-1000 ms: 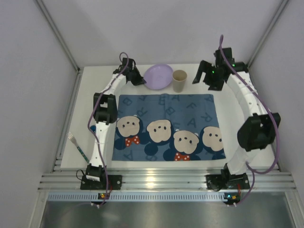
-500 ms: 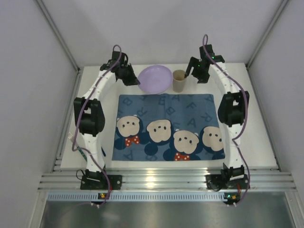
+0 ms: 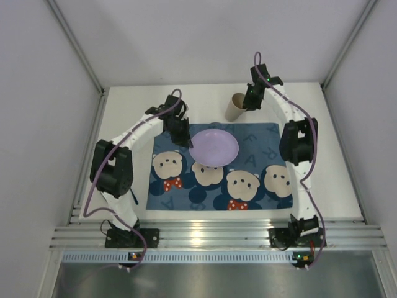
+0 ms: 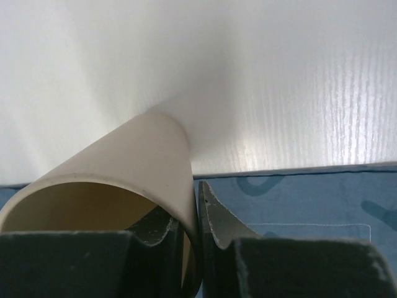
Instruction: Set the dinner table for one person
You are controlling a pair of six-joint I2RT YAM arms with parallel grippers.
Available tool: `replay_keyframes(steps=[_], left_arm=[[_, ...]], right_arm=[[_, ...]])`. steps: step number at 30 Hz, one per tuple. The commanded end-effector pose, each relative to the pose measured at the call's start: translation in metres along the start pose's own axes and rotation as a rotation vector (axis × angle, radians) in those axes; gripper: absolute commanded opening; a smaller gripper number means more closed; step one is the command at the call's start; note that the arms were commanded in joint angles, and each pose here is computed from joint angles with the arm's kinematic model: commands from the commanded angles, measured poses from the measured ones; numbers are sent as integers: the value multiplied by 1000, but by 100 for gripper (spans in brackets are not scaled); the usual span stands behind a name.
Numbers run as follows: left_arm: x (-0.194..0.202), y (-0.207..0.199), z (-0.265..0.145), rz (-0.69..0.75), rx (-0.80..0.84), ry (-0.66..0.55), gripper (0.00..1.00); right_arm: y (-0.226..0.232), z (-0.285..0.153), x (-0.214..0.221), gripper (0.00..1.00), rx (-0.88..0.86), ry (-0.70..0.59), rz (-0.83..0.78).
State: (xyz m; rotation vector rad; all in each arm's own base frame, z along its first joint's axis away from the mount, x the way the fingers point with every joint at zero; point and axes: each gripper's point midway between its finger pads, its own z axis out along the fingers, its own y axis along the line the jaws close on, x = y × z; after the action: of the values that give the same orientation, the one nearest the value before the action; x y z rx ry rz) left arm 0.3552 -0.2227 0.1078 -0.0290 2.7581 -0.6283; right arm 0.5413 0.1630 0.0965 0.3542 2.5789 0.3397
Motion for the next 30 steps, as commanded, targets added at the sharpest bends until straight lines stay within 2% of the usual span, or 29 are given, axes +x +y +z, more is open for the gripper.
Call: replay_keyframes(steps=[1, 6, 10, 12, 13, 16, 20, 21, 23, 25, 27, 30], left_arm=[[12, 6, 18, 23, -42, 37, 0], [29, 7, 44, 50, -59, 88, 0], [50, 24, 70, 51, -106, 149, 0], [57, 37, 78, 46, -148, 168, 0], [64, 42, 81, 45, -166, 184, 0], [72, 51, 83, 35, -197, 200, 0], [72, 49, 77, 30, -194, 186, 26], [70, 48, 75, 29, -193, 178, 40], [68, 45, 68, 24, -197, 162, 50], [63, 41, 61, 25, -193, 143, 64], [61, 39, 51, 29, -201, 132, 98], [56, 36, 36, 34, -211, 106, 98]], right_arm=[[10, -30, -26, 0, -12, -93, -23], [13, -65, -42, 0, -14, -157, -46], [12, -130, -57, 0, -17, -240, -54], [1, -148, -49, 0, 23, -232, -52], [1, -173, -51, 0, 14, -267, -51], [-15, -195, -31, 0, 56, -251, -51], [-53, -194, 1, 0, 196, -191, -57], [-62, -191, 5, 0, 220, -184, -48], [-75, -181, 18, 0, 241, -153, -37], [-83, -171, 27, 0, 267, -136, -36], [-92, -158, 39, 0, 285, -104, -38], [-96, -141, 48, 0, 279, -95, -37]])
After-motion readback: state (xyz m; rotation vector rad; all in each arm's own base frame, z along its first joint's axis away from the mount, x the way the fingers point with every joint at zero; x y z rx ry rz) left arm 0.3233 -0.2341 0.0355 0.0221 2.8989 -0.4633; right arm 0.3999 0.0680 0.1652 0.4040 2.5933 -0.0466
